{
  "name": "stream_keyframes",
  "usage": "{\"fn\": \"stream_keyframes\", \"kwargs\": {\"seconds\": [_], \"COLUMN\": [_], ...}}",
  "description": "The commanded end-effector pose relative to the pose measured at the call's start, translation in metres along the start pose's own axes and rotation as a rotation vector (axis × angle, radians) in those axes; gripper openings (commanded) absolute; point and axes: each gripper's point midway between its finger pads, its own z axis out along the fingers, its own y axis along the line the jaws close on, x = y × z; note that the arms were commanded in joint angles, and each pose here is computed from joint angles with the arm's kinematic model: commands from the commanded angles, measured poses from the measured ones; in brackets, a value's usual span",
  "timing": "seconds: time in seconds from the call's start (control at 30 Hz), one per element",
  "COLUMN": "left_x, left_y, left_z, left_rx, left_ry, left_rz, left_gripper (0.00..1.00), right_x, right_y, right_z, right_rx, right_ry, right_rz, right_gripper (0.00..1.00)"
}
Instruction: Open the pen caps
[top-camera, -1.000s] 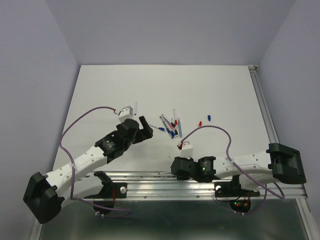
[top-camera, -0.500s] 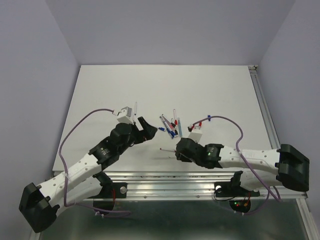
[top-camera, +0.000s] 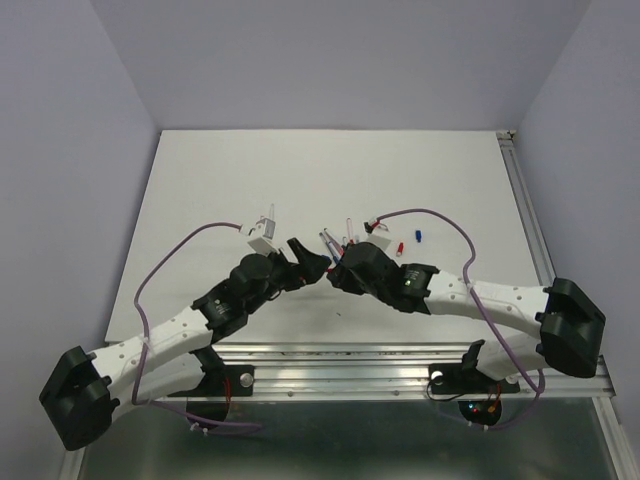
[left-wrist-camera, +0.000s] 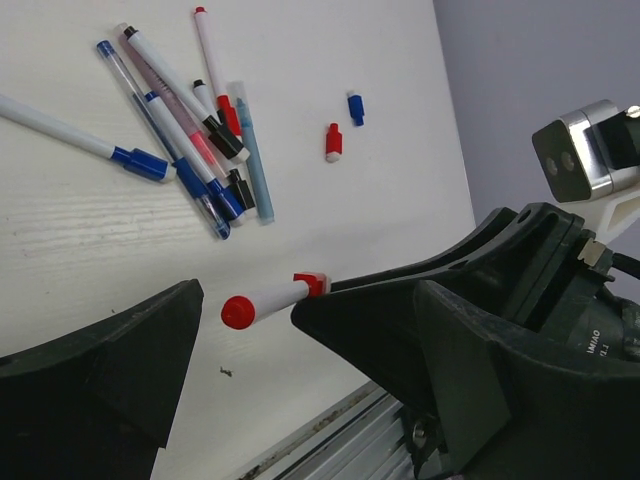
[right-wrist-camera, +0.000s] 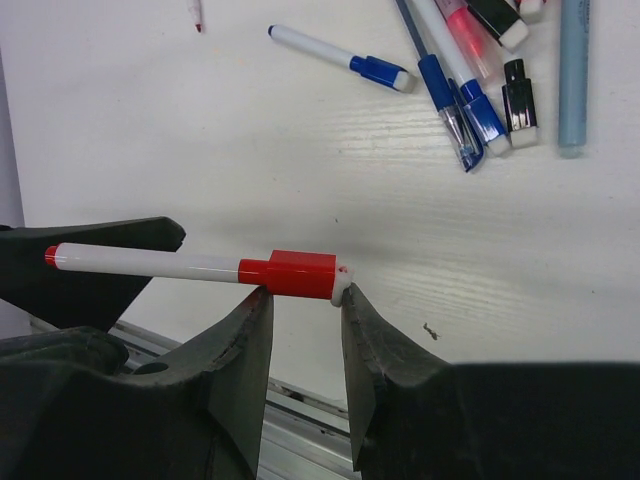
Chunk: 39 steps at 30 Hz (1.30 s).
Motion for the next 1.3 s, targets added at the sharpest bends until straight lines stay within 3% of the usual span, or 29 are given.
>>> {"fn": "stream_keyframes", "kwargs": {"seconds": [0.0,0.07,0.27,0.37,0.4,0.43,0.47,0.53,0.57,0.67,0.73,0.77,0.8,0.9,1.0,1.13,1.27], "left_x": [-0.012,-0.013,-0.014,-0.013,-0.013,-0.013,-0.012,-0.010,-0.011,-0.011,-0.013,-0.014,-0.016,-0.017,-0.014,-0.002,0.018], "left_y": [-0.012,-0.009,-0.001,0.001,0.001,0.001,0.002,0.002,0.002,0.004,0.003,0.002,0.001,-0.007,-0.018,-0.040,-0.053], "left_z": [0.003,0.004,0.009,0.012,0.013,0.014,0.015,0.016,0.016,0.016,0.015,0.014,0.013,0.010,0.007,0.006,0.006], "left_rx": [0.034,0.018,-0.029,-0.043,-0.046,-0.047,-0.051,-0.054,-0.055,-0.064,-0.066,-0.063,-0.059,-0.039,-0.008,0.057,0.119], "left_ry": [-0.078,-0.094,-0.119,-0.117,-0.115,-0.115,-0.110,-0.103,-0.104,-0.107,-0.113,-0.115,-0.118,-0.094,-0.048,0.067,0.188], "left_rz": [-0.040,-0.051,-0.081,-0.080,-0.076,-0.076,-0.073,-0.069,-0.071,-0.065,-0.064,-0.057,-0.044,0.007,0.048,0.089,0.079], "left_gripper": [0.99,0.98,0.84,0.65,0.49,0.42,0.22,0.03,0.00,0.00,0.00,0.00,0.00,0.00,0.00,0.00,0.00], "right_x": [-0.024,-0.024,-0.020,-0.016,-0.014,-0.013,-0.013,-0.013,-0.014,-0.017,-0.013,-0.014,-0.012,-0.005,-0.006,0.005,0.005], "right_y": [0.043,0.049,0.059,0.062,0.061,0.061,0.061,0.062,0.061,0.066,0.063,0.064,0.061,0.039,0.034,0.047,0.044], "right_z": [-0.001,-0.002,-0.003,-0.003,-0.002,-0.002,-0.002,-0.003,-0.004,-0.011,-0.015,-0.020,-0.022,-0.029,-0.038,-0.051,-0.046], "right_rx": [-0.116,-0.146,-0.198,-0.208,-0.207,-0.207,-0.208,-0.214,-0.216,-0.256,-0.273,-0.289,-0.305,-0.256,-0.288,-0.441,-0.450], "right_ry": [-0.047,-0.046,-0.012,0.006,0.014,0.017,0.019,0.019,0.016,0.009,0.021,0.020,0.022,0.055,0.049,0.080,0.065], "right_rz": [0.069,0.087,0.113,0.115,0.116,0.117,0.121,0.123,0.120,0.096,0.020,-0.010,-0.109,-0.298,-0.437,-0.589,-0.715], "right_gripper": [0.16,0.16,0.18,0.19,0.19,0.19,0.20,0.22,0.26,0.32,0.46,0.53,0.70,0.94,1.00,1.00,1.00]}}
